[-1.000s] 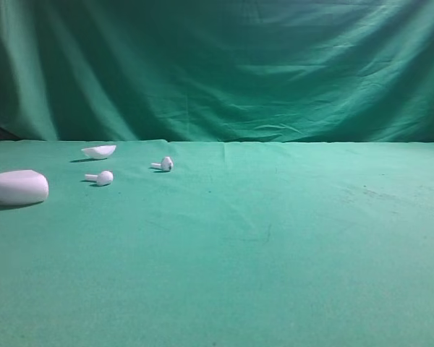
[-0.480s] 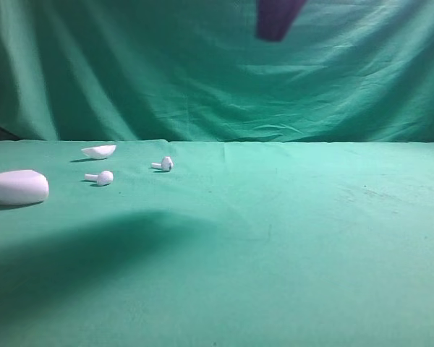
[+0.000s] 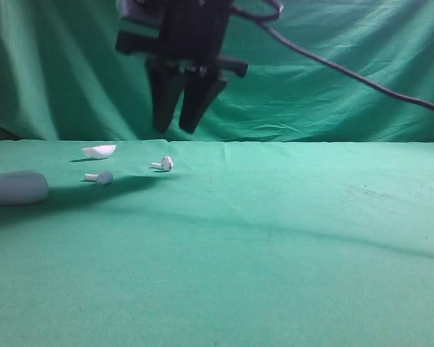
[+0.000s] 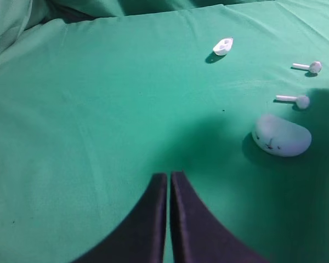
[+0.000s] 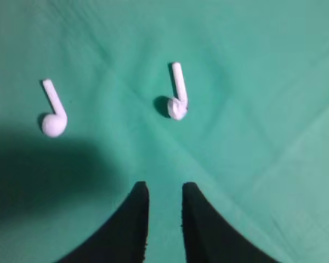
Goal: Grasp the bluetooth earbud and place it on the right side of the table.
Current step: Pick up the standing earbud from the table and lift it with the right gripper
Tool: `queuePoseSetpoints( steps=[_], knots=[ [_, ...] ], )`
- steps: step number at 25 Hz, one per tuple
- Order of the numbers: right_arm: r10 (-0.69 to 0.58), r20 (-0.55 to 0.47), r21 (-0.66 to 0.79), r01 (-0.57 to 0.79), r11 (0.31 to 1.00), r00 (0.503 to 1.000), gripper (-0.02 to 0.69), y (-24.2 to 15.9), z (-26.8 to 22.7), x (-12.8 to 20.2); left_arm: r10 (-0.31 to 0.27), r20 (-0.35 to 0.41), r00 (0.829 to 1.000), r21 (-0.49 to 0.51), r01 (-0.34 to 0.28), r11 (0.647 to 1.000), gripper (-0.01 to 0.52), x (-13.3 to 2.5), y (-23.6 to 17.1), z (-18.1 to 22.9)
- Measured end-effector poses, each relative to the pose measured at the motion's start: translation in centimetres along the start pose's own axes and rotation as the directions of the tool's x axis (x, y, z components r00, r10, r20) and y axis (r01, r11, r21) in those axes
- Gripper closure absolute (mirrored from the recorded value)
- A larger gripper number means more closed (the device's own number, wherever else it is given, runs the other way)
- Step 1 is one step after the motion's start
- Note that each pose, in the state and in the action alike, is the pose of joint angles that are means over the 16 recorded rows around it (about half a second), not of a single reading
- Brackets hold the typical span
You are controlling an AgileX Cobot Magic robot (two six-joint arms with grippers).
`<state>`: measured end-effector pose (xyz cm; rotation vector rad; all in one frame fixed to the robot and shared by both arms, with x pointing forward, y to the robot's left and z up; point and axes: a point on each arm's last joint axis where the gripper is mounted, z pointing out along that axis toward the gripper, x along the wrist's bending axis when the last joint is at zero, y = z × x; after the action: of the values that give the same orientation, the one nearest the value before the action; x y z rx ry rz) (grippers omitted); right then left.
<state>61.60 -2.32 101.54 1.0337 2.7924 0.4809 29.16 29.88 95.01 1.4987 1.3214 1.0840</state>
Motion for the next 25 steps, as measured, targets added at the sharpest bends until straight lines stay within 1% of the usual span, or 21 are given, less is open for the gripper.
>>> queuePoseSetpoints(
  steps=[8, 11, 13, 17, 25],
  knots=[
    [0.006, -0.038, -0.005, -0.007, 1.000, 0.999, 0.290, 2.4, 5.9, -0.1, 0.000, 0.000, 1.000, 0.000, 0.000, 1.000, 0.514, 0.0, 0.0, 0.0],
    [0.006, -0.034, -0.017, -0.007, 1.000, 0.999, 0.251, 2.7, 7.2, -0.2, 0.000, 0.000, 1.000, 0.000, 0.000, 1.000, 0.514, 0.0, 0.0, 0.0],
    [0.005, -0.029, -0.025, -0.006, 1.000, 1.000, 0.242, 2.9, 7.8, -0.3, 0.000, 0.000, 1.000, 0.000, 0.000, 1.000, 0.514, 0.0, 0.0, 0.0],
    [0.002, -0.016, -0.039, -0.002, 0.999, 1.000, 0.272, 3.0, 8.7, -0.5, 0.000, 0.000, 1.000, 0.000, 0.000, 1.000, 0.514, 0.0, 0.0, 0.0],
    [-0.008, 0.004, -0.036, 0.008, 0.999, 1.000, 0.435, 3.0, 9.2, -0.7, 0.000, 0.000, 1.000, 0.000, 0.000, 1.000, 0.514, 0.0, 0.0, 0.0]
  ],
)
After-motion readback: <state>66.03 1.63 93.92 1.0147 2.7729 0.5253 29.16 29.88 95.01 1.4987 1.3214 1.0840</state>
